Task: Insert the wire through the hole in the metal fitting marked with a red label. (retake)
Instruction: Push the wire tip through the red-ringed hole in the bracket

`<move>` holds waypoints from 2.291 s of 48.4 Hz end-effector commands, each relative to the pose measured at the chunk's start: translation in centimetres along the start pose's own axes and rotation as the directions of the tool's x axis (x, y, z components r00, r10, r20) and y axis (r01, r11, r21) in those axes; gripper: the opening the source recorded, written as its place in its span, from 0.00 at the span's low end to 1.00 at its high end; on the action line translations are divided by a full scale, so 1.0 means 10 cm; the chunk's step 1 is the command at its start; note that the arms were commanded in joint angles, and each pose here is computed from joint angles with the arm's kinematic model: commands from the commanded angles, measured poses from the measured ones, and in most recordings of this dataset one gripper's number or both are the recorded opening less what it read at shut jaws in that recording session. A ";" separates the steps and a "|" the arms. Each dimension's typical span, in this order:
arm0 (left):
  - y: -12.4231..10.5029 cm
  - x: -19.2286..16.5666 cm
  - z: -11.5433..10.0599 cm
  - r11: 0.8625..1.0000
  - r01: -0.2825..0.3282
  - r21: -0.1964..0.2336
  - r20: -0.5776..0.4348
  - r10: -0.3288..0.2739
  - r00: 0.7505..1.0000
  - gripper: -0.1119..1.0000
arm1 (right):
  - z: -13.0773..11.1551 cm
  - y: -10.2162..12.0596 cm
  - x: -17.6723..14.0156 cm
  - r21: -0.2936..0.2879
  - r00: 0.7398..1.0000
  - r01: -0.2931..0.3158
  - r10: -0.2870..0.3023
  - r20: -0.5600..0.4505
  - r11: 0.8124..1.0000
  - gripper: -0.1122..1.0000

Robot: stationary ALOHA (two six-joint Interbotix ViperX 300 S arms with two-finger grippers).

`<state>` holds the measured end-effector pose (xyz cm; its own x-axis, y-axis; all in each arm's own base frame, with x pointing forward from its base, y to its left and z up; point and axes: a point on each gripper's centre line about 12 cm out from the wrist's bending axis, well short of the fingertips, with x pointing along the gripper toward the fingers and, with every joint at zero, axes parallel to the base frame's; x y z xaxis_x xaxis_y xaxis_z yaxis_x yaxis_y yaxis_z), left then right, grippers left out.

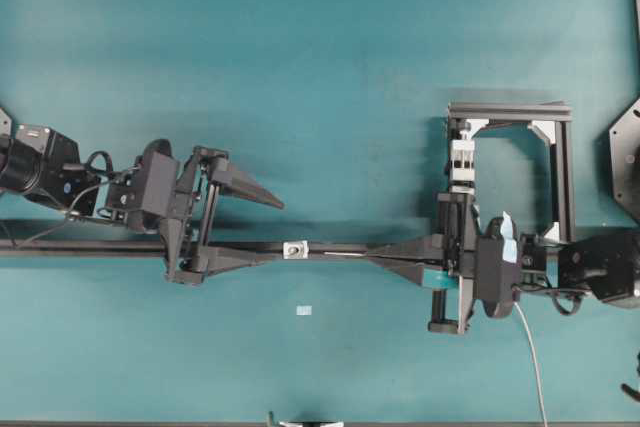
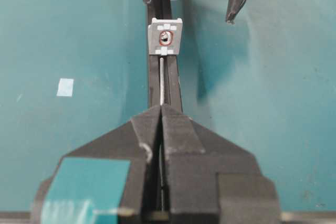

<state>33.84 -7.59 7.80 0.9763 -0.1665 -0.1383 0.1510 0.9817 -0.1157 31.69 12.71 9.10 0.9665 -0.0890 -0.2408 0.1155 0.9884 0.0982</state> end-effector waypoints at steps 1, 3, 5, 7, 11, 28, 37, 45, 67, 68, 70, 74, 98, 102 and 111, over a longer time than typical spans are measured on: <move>-0.03 0.02 0.11 1.000 0.009 -0.003 0.036 -0.009 0.999 0.80 | 0.08 0.03 0.02 0.014 1.000 -0.005 0.005 0.029 1.000 0.12; -0.03 0.02 0.11 1.000 0.009 -0.003 0.036 -0.009 0.999 0.80 | 0.09 0.03 0.02 0.016 1.000 -0.003 0.002 0.031 1.000 0.12; -0.03 0.02 0.10 1.000 0.009 -0.003 0.033 -0.009 0.999 0.80 | 0.08 0.02 0.03 0.015 1.000 -0.001 0.000 0.030 1.000 0.12; -0.03 0.02 0.10 1.000 0.008 -0.003 0.030 -0.008 1.000 0.80 | 0.08 0.02 0.04 0.016 1.000 0.002 -0.003 0.030 1.000 0.12; -0.03 0.02 0.10 1.000 0.010 -0.002 0.031 -0.010 0.999 0.80 | 0.08 0.01 0.06 0.015 1.000 0.008 -0.009 0.030 1.000 0.12; -0.03 0.02 0.09 1.000 0.011 -0.002 0.023 -0.011 1.000 0.80 | 0.08 0.02 0.16 0.016 0.999 0.020 -0.020 0.038 1.000 0.12; -0.03 0.02 0.08 1.000 0.010 -0.002 0.017 -0.010 1.000 0.80 | 0.11 0.02 0.18 0.019 0.999 0.024 -0.025 0.046 1.000 0.12; -0.03 0.02 0.09 1.000 0.013 -0.001 0.019 -0.013 1.000 0.80 | 0.13 0.02 0.20 0.022 0.998 0.024 -0.025 0.051 0.999 0.12; -0.03 0.02 0.09 1.000 0.013 -0.001 0.020 -0.013 1.000 0.80 | 0.12 -0.02 0.33 0.026 0.997 0.045 -0.046 0.055 0.999 0.12; -0.03 0.02 0.09 1.000 0.013 -0.001 0.020 -0.013 1.000 0.80 | 0.13 -0.02 0.34 0.025 0.998 0.042 -0.043 0.056 0.999 0.12; -0.04 0.03 0.10 1.000 0.014 0.001 0.023 -0.014 1.000 0.80 | 0.13 -0.02 0.35 0.025 0.997 0.042 -0.043 0.058 0.999 0.12; -0.04 0.03 0.12 1.000 0.016 -0.001 0.028 -0.016 0.999 0.80 | 0.15 -0.02 0.37 0.024 0.997 0.040 -0.042 0.063 0.999 0.12; -0.04 0.03 0.13 1.000 0.017 0.001 0.026 -0.017 1.000 0.80 | 0.18 -0.05 0.55 0.013 0.998 0.024 -0.025 0.058 1.000 0.12; -0.04 0.03 0.14 1.000 0.017 0.001 0.027 -0.017 0.999 0.80 | 0.19 -0.04 0.57 0.012 0.998 0.021 -0.022 0.061 1.000 0.12; -0.04 0.03 0.13 1.000 0.017 0.001 0.026 -0.017 1.000 0.80 | 0.22 -0.03 0.63 0.007 0.997 0.012 -0.012 0.072 1.000 0.12</move>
<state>33.86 -7.69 7.79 0.9725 -0.1736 -0.1549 0.1569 0.9810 -0.1144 37.51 11.60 8.58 0.9723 -0.1095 -0.2065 0.1301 0.9875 0.0889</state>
